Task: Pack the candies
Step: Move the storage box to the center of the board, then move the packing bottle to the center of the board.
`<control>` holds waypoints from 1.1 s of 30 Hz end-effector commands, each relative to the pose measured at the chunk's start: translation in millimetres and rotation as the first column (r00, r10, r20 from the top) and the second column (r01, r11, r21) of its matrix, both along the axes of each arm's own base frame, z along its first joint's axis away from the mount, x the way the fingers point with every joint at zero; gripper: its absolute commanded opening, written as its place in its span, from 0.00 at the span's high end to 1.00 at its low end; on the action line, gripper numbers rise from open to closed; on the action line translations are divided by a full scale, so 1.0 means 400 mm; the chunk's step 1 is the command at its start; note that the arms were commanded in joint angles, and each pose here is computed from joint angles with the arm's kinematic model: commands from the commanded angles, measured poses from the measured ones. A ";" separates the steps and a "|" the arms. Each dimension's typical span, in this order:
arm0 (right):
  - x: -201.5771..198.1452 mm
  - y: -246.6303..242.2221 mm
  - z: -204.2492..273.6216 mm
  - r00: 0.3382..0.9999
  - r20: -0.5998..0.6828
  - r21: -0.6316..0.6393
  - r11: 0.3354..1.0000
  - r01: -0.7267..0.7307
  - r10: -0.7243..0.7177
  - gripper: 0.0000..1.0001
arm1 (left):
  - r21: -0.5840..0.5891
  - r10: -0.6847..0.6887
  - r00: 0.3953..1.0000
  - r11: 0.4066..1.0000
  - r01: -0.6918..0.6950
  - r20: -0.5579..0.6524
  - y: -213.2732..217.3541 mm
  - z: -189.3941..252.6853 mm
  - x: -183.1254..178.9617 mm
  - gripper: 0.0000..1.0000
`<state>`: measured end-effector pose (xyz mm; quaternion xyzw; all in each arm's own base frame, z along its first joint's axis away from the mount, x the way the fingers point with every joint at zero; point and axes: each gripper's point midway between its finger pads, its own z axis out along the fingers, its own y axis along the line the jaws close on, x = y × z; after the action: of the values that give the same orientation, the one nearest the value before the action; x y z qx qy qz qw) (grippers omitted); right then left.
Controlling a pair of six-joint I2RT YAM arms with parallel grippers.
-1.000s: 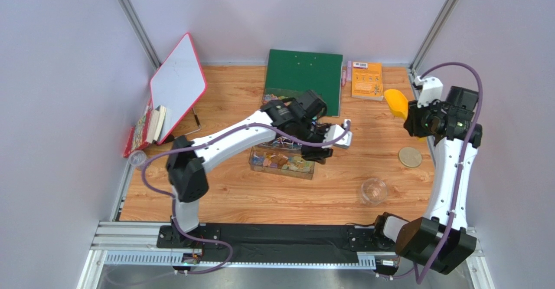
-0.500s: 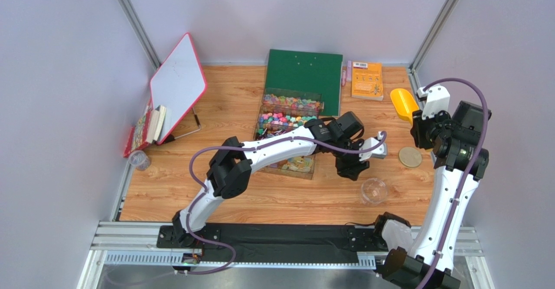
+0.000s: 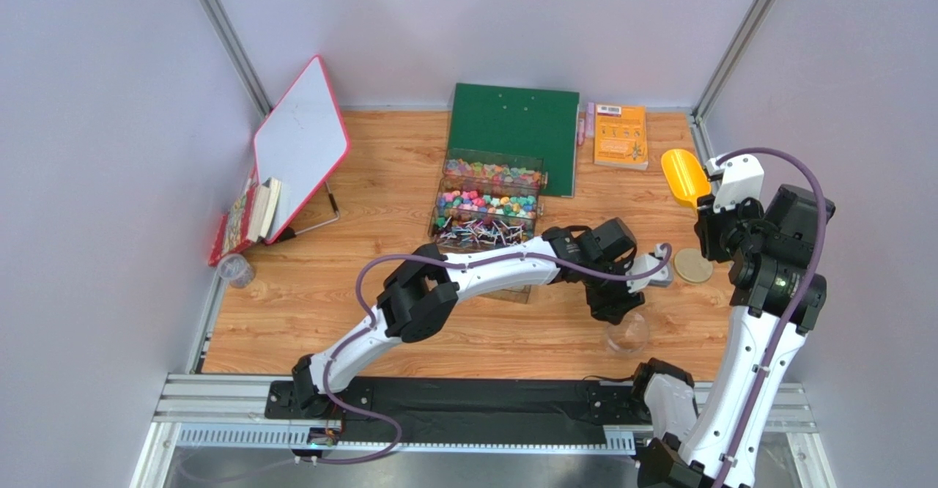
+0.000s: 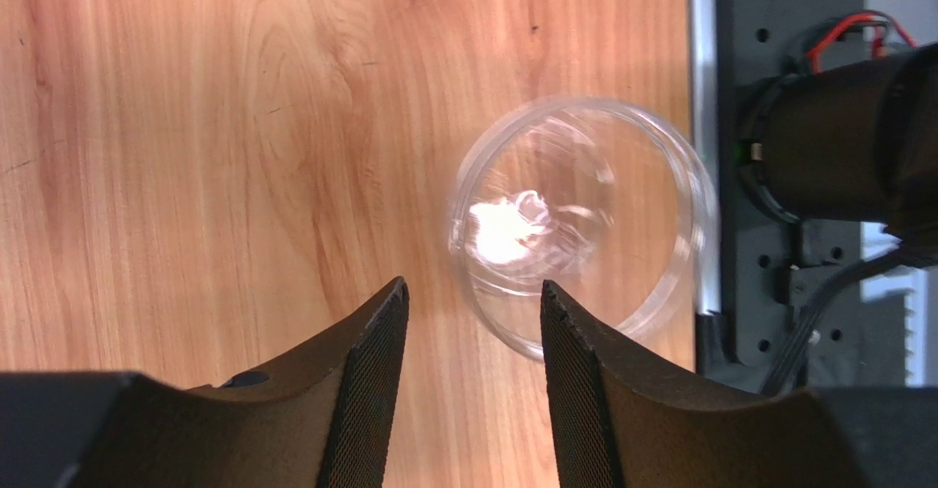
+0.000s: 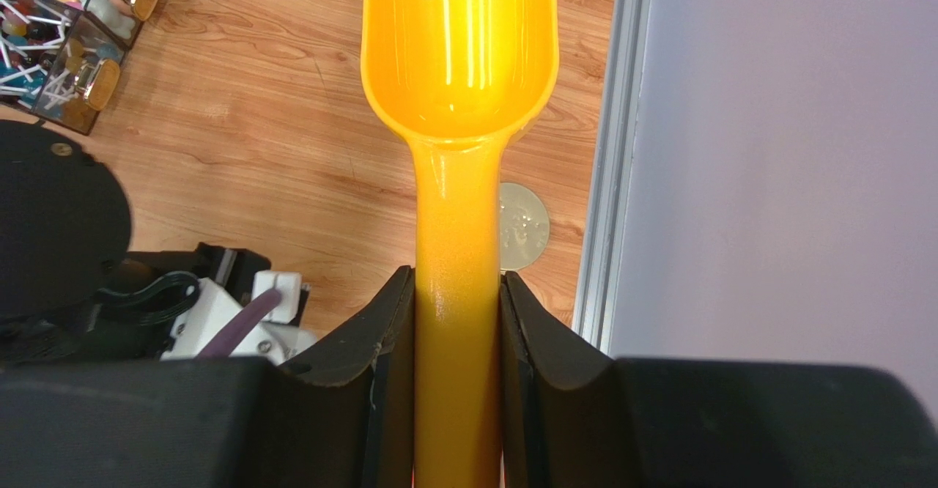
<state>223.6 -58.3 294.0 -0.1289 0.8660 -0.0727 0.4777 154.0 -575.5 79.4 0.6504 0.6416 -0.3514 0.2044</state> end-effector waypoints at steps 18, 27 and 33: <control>-0.037 0.023 0.026 1.000 0.025 0.027 0.999 0.016 -0.017 1.00 | 0.083 -0.055 0.997 0.995 0.050 0.062 0.109 0.027 -0.012 0.97; -0.007 0.038 0.037 0.998 0.052 0.058 0.998 -0.032 0.029 1.00 | 0.268 -0.144 0.955 0.961 0.072 0.261 0.452 0.061 -0.036 1.00; 0.020 0.038 0.049 0.996 0.083 0.079 0.996 -0.039 0.032 1.00 | 0.304 -0.087 0.918 0.952 -0.038 0.387 0.569 0.050 -0.007 1.00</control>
<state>217.4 -43.9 291.1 -0.1220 0.8707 -0.0341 0.4753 130.8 -364.9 95.4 0.7367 0.6290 -0.1707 0.1802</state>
